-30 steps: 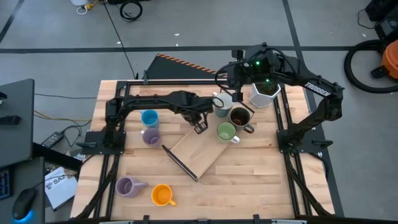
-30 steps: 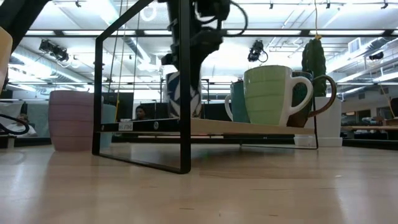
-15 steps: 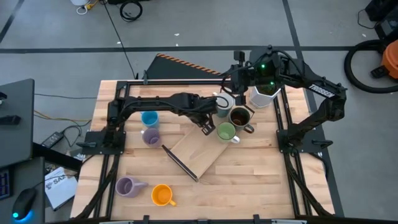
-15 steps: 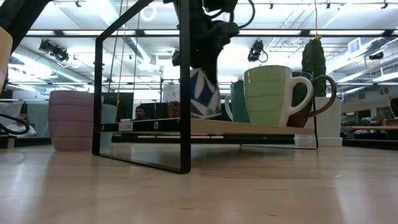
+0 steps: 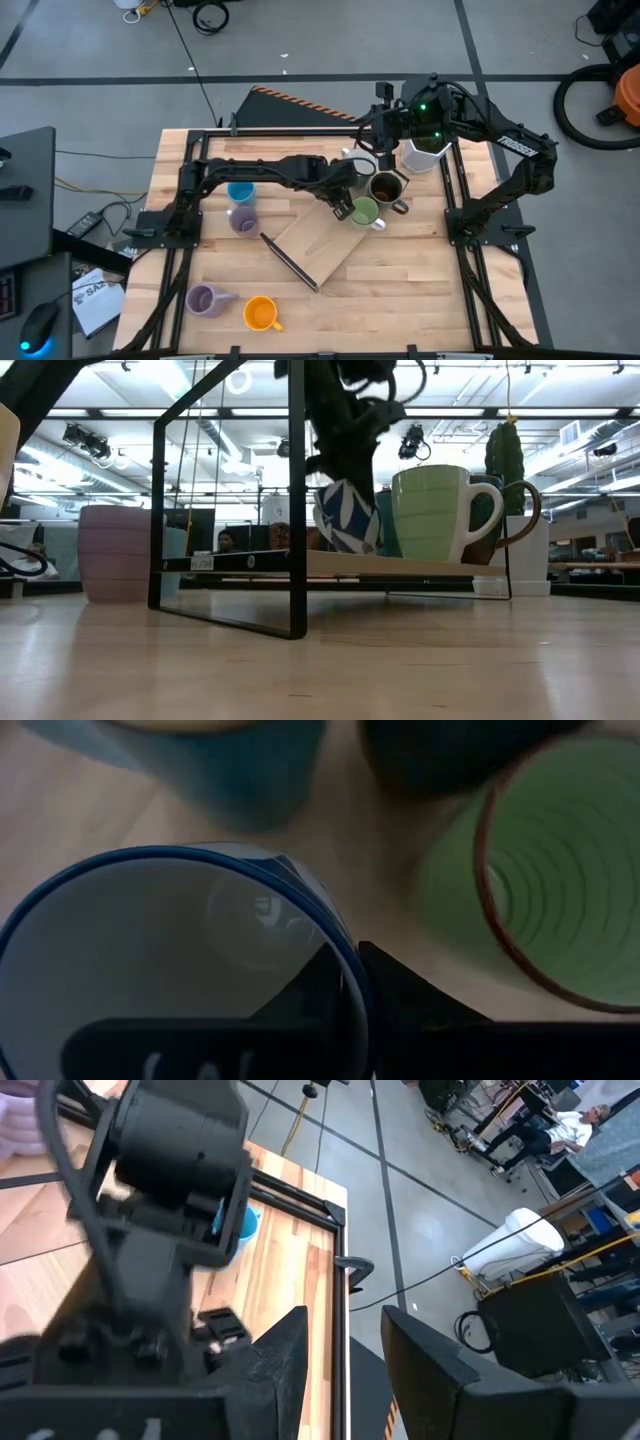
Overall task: Place coffee mugs
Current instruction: Put the white patterned mug on the shelf
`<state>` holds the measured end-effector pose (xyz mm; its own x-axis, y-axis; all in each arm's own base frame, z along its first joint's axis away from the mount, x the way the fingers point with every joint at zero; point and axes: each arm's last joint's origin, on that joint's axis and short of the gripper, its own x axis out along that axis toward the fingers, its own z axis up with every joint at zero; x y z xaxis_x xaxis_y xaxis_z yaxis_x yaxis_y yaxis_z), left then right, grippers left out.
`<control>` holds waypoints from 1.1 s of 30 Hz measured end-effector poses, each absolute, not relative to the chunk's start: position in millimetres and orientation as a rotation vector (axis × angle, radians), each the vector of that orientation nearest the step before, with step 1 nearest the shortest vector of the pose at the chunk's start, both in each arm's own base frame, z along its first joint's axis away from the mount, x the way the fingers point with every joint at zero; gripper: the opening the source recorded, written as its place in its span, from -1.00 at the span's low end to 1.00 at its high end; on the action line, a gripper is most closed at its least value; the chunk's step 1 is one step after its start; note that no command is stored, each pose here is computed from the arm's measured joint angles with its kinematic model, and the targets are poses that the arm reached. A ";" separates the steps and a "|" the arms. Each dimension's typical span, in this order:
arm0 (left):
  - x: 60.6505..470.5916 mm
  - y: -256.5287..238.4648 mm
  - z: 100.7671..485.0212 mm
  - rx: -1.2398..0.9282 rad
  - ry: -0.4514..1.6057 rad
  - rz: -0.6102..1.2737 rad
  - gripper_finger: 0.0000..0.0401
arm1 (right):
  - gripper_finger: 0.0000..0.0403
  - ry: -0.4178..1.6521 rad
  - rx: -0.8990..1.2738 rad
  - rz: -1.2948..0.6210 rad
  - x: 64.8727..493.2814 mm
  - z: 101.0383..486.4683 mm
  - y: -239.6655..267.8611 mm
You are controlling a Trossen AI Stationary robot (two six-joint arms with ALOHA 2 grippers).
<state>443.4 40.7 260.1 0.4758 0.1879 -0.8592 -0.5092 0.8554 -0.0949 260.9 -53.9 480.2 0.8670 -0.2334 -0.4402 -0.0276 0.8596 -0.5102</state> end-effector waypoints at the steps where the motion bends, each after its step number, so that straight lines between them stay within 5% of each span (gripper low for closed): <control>1: 444.2 40.3 256.9 -0.364 1.002 0.426 -0.81 | -0.33 0.518 -0.531 -0.112 260.9 480.0 -53.9; 33: 448.2 42.7 255.3 -0.354 0.984 0.391 -0.81 | -0.33 0.522 -0.531 -0.110 260.7 479.6 -53.7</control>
<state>448.2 42.7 255.3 0.4955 0.1582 -0.8541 -0.4716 0.8747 -0.1116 260.7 -53.7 479.6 0.8643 -0.2323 -0.4461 -0.0321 0.8597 -0.5098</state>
